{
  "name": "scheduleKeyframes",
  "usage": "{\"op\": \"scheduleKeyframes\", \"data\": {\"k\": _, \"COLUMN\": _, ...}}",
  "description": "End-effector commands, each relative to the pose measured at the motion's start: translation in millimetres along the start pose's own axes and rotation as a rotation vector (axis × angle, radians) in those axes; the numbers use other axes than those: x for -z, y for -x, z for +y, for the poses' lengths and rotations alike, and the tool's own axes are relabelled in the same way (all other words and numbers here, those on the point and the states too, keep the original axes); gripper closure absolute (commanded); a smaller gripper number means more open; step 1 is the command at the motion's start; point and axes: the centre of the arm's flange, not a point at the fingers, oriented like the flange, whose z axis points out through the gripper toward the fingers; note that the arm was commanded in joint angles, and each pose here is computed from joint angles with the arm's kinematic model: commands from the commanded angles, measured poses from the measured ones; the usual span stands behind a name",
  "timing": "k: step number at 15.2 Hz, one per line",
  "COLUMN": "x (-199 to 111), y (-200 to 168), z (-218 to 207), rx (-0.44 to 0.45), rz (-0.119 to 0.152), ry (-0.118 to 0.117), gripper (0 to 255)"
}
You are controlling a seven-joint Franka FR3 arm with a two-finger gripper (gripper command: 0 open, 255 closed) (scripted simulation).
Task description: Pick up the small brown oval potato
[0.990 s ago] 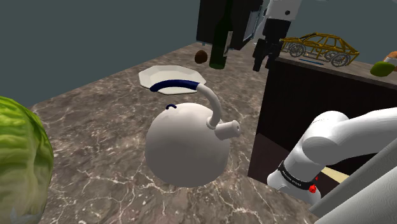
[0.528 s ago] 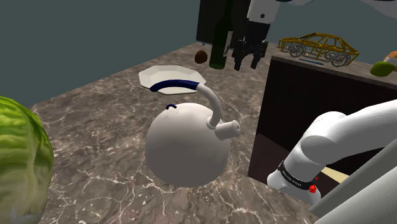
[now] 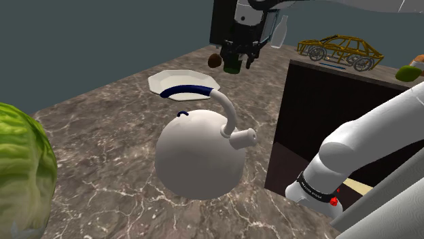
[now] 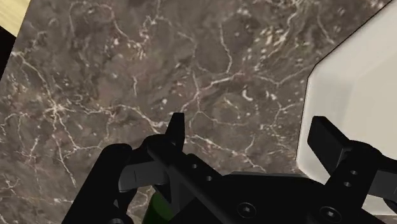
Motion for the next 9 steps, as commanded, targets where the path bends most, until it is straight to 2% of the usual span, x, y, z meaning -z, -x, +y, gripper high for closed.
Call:
{"op": "scheduleKeyframes", "data": {"k": 1, "x": -8.7, "y": -19.3, "z": -11.5, "rx": -0.072, "rz": 0.021, "ry": 0.014, "gripper": 0}}
{"op": "scheduleKeyframes", "data": {"k": 9, "x": -26.5, "y": -110.8, "z": -44.1, "rx": -0.345, "rz": 0.101, "ry": 0.073, "gripper": 0}}
